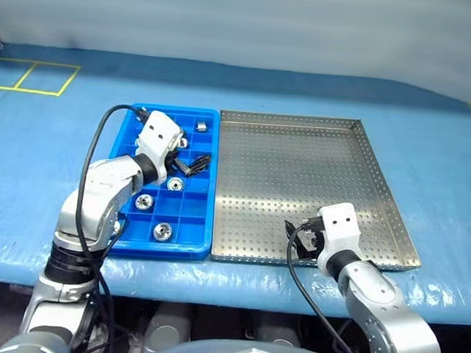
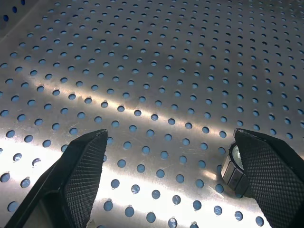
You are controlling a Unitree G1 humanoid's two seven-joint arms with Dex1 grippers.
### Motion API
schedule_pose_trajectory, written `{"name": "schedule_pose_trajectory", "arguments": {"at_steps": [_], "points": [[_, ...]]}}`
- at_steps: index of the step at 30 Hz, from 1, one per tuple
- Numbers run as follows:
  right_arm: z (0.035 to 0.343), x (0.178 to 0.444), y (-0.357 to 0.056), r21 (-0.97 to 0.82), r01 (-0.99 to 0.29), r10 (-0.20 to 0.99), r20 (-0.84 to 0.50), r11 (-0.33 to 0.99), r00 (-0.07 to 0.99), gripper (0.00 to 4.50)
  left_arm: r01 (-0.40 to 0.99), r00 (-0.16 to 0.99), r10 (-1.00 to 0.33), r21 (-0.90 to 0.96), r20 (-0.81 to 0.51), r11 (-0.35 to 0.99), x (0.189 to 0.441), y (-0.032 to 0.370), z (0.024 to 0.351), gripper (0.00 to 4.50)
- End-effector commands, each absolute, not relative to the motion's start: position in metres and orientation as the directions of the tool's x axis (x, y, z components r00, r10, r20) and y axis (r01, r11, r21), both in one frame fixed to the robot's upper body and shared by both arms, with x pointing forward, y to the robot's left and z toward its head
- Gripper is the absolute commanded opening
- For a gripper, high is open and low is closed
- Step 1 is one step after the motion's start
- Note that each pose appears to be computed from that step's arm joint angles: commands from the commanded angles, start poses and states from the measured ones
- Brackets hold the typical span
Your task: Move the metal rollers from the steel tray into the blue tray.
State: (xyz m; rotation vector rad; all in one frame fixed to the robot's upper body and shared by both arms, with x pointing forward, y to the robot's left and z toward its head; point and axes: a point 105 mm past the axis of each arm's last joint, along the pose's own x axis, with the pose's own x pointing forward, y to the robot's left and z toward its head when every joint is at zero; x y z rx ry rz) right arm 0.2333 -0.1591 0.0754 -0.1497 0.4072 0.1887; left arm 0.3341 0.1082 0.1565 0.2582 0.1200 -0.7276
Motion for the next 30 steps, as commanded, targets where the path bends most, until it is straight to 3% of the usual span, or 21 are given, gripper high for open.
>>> {"name": "schedule_pose_trajectory", "arguments": {"at_steps": [1, 9, 13, 19, 30], "points": [[0.091, 0.232, -0.168, -0.135, -0.158, 0.103, -0.349, 0.978, 0.932, 4.5, 0.735, 0.677, -0.716, 0.196, -0.169, 0.649, 0.331, 0.087, 0.161, 4.49], [0.095, 0.229, -0.196, -0.18, -0.014, -0.048, -0.334, 0.984, 0.941, 4.5, 0.796, 0.604, -0.778, 0.153, -0.17, 0.585, 0.318, 0.053, 0.135, 4.49], [0.094, 0.236, -0.201, -0.177, 0.013, -0.074, -0.337, 0.984, 0.939, 4.5, 0.813, 0.582, -0.804, 0.123, -0.123, 0.57, 0.307, 0.039, 0.127, 4.49], [0.081, 0.254, -0.204, -0.16, 0.04, -0.1, -0.381, 0.986, 0.919, 4.5, 0.873, 0.486, -0.86, 0.122, -0.155, 0.472, 0.284, 0.023, 0.112, 4.49], [0.051, 0.264, -0.202, -0.117, 0.039, -0.093, -0.498, 0.992, 0.862, 4.5, 0.88, 0.474, -0.86, 0.07, -0.189, 0.47, 0.27, 0.021, 0.101, 4.49]]}}
